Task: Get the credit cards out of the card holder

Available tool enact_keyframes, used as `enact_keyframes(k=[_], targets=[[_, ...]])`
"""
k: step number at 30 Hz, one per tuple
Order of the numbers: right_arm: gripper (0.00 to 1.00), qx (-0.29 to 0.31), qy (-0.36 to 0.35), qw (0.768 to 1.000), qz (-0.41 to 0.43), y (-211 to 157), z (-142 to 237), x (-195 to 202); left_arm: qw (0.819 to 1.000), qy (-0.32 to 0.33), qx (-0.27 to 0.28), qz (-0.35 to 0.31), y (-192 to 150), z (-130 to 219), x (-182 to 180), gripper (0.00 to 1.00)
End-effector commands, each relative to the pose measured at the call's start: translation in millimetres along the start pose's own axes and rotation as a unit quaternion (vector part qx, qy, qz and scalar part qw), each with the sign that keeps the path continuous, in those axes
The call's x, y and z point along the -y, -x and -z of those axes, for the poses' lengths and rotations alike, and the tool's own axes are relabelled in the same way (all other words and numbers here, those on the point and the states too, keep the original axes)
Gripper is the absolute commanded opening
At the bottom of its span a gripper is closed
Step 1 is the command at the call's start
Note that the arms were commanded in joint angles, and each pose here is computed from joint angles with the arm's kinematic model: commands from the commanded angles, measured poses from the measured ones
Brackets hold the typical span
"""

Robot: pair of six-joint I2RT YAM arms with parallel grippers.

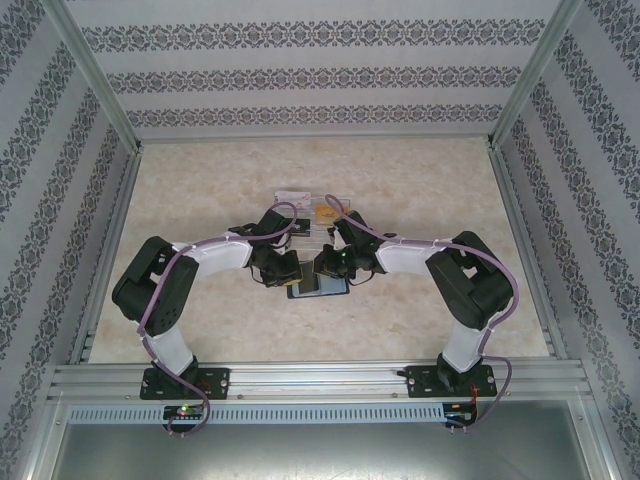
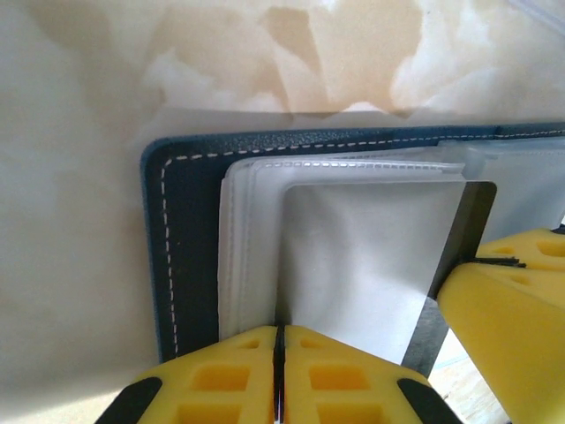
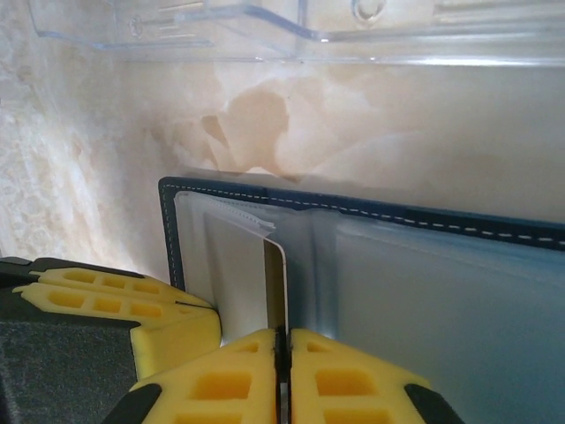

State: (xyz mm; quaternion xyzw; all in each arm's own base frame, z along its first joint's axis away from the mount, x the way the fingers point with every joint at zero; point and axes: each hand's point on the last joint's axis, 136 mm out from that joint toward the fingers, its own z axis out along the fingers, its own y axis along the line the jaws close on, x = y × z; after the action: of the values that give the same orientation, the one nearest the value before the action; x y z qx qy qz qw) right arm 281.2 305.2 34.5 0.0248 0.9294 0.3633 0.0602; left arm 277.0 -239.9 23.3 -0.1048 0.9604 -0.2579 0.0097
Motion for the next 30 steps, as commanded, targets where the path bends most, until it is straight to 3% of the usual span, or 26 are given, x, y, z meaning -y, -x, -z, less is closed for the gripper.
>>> enact_keyframes(k=[1, 3, 13, 18, 20, 25, 30], targets=[[0.04, -0.015, 0.018, 1.000, 0.014, -10, -4, -7, 0.999, 0.040, -0.008, 0.000, -4, -12, -18, 0.10], [0.00, -0.008, 0.013, 1.000, 0.015, -8, 0, -4, 0.999, 0.041, -0.007, -0.001, -4, -11, -18, 0.11], [0.00, 0.041, -0.013, 0.999, 0.010, -4, 38, 30, 0.999, 0.035, -0.004, -0.006, -6, -6, -17, 0.14], [0.00, 0.076, 0.002, 0.997, 0.027, 3, 62, 23, 1.000, 0.008, 0.005, -0.016, -1, 6, 2, 0.17], [0.00, 0.093, 0.013, 0.995, 0.039, 7, 72, 15, 1.000, -0.012, 0.014, -0.023, 4, 17, 16, 0.21], [0.00, 0.122, 0.054, 0.989, 0.068, 15, 94, -9, 0.994, -0.075, 0.067, -0.042, 22, 62, 46, 0.52], [0.00, 0.134, 0.110, 0.981, 0.083, 26, 112, -37, 0.981, -0.168, 0.084, -0.043, 30, 96, 64, 0.70]])
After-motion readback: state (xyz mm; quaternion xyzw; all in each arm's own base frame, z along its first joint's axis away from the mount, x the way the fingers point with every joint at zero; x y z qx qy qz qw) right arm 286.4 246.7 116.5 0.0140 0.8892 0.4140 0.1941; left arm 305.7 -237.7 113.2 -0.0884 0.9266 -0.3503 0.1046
